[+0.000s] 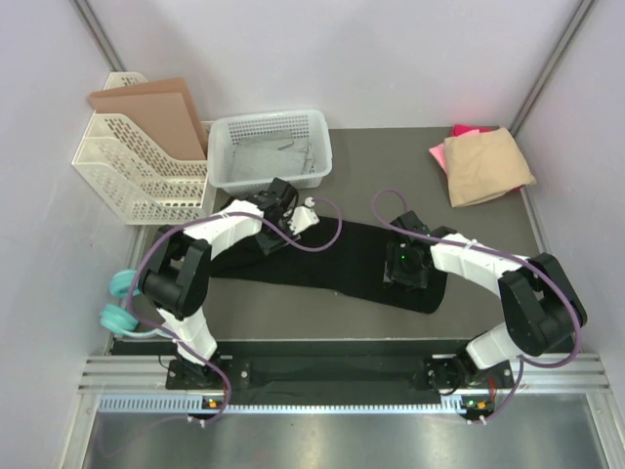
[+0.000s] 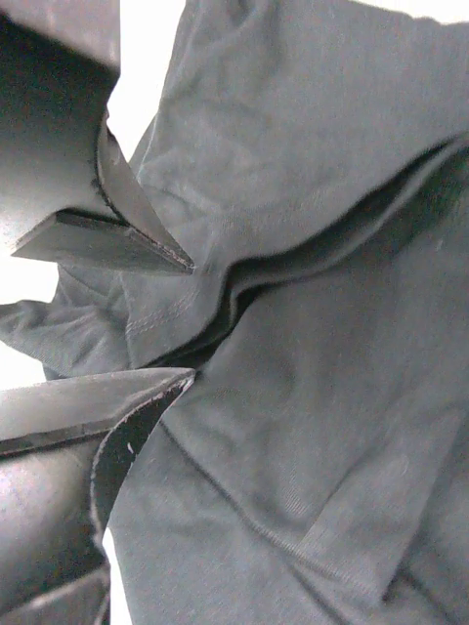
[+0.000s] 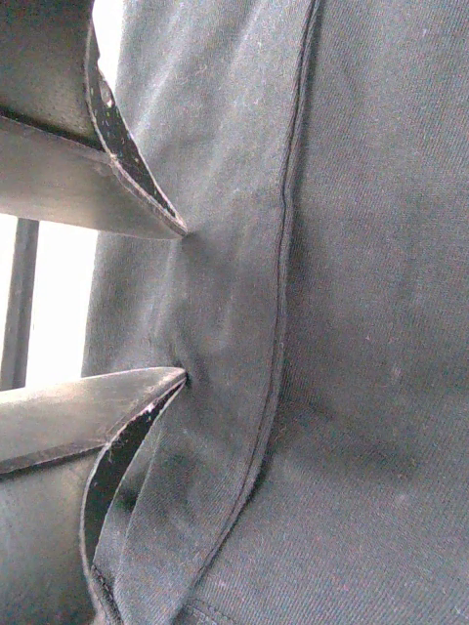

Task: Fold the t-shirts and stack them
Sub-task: Fold the other side of the tshirt into a rectangle

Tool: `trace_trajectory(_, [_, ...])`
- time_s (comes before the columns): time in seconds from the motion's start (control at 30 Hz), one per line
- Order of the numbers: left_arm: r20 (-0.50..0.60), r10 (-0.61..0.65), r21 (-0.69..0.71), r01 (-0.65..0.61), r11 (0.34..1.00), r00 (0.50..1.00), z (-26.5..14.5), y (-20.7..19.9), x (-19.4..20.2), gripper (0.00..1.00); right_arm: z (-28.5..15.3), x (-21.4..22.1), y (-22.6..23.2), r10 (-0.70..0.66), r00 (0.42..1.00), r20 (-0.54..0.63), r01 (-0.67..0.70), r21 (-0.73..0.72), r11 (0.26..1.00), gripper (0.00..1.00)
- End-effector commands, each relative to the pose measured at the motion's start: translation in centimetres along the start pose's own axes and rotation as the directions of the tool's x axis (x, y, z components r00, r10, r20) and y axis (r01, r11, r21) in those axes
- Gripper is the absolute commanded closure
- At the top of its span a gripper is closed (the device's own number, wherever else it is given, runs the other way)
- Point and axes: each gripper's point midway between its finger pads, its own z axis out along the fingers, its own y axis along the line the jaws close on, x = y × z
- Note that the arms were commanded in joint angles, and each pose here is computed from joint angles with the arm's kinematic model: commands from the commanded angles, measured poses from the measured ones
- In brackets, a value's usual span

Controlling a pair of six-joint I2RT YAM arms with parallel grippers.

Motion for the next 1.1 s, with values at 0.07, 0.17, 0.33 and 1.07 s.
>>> trace_trajectory(0.07, [0.063, -0.036, -0.083, 0.041, 0.996, 0.997, -0.4, 2.4, -2.0, 0.56, 1.3, 0.7, -0.5, -0.008, 1.000, -0.008, 0.008, 0.001, 1.000, 0.44])
trace_trajectory(0.17, [0.084, -0.039, -0.080, 0.046, 0.996, 0.996, -1.5, 3.0, -2.9, 0.54, 1.4, 0.8, -0.6, -0.006, 1.000, -0.011, 0.006, 0.002, 1.000, 0.44])
trace_trajectory(0.33, [0.111, -0.032, -0.112, 0.044, 0.993, 0.993, -2.6, 3.8, -3.6, 0.53, 1.6, 1.0, -0.6, -0.005, 1.000, -0.014, 0.005, 0.003, 1.000, 0.44])
trace_trajectory(1.07, [0.041, -0.054, -0.049, 0.056, 0.997, 0.998, -0.1, 1.0, -0.5, 0.55, 1.4, 0.6, -0.4, -0.011, 1.000, -0.012, 0.011, 0.003, 1.000, 0.44])
